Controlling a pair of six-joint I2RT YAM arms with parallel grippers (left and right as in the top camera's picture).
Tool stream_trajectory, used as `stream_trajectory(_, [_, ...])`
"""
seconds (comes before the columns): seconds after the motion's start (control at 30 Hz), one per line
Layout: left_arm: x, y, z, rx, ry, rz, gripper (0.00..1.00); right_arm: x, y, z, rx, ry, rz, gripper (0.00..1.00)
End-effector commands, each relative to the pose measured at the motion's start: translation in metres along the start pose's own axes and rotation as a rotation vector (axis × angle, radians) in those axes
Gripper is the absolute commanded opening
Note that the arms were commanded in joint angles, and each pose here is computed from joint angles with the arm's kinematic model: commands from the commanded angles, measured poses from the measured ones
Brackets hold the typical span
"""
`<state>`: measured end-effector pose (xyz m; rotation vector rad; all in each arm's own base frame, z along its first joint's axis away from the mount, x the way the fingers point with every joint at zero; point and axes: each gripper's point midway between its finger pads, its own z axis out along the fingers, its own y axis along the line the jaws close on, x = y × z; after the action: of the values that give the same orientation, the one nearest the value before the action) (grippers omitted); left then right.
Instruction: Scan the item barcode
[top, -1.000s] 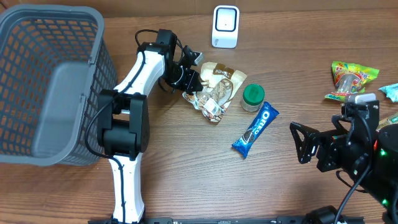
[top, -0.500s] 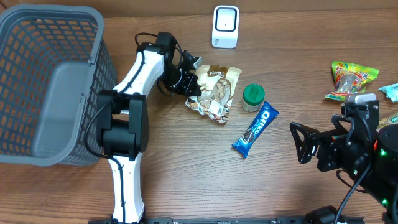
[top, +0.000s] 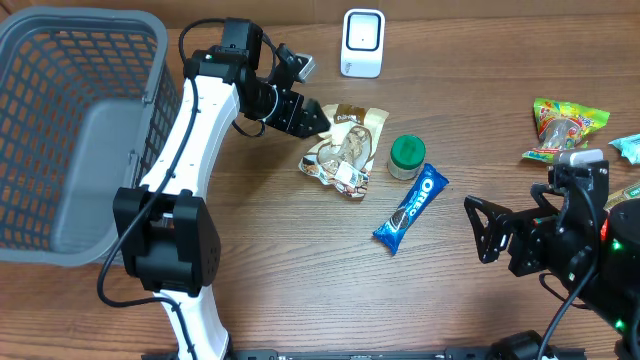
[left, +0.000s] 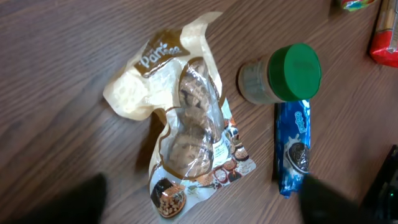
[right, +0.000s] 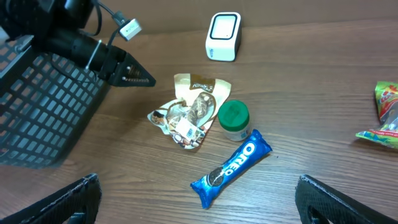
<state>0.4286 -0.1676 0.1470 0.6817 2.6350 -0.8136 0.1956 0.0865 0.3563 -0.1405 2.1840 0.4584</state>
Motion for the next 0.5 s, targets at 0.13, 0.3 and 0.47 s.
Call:
stream_trajectory(0.13, [0.0, 0.015, 0.001, -0.062, 0.004, -0.071, 1.0, 0.01, 0.018, 0.007, -0.113, 0.043, -0.004, 1.0])
stream_trajectory(0.3, [0.0, 0.015, 0.002, -0.062, 0.005, -0.07, 1.0, 0.042, 0.033, 0.051, -0.264, 0.13, 0.01, 1.0])
stream_trajectory(0.47, [0.002, 0.019, 0.005, -0.069, 0.004, -0.07, 1.0, 0.065, 0.063, 0.087, -0.538, 0.135, -0.008, 1.0])
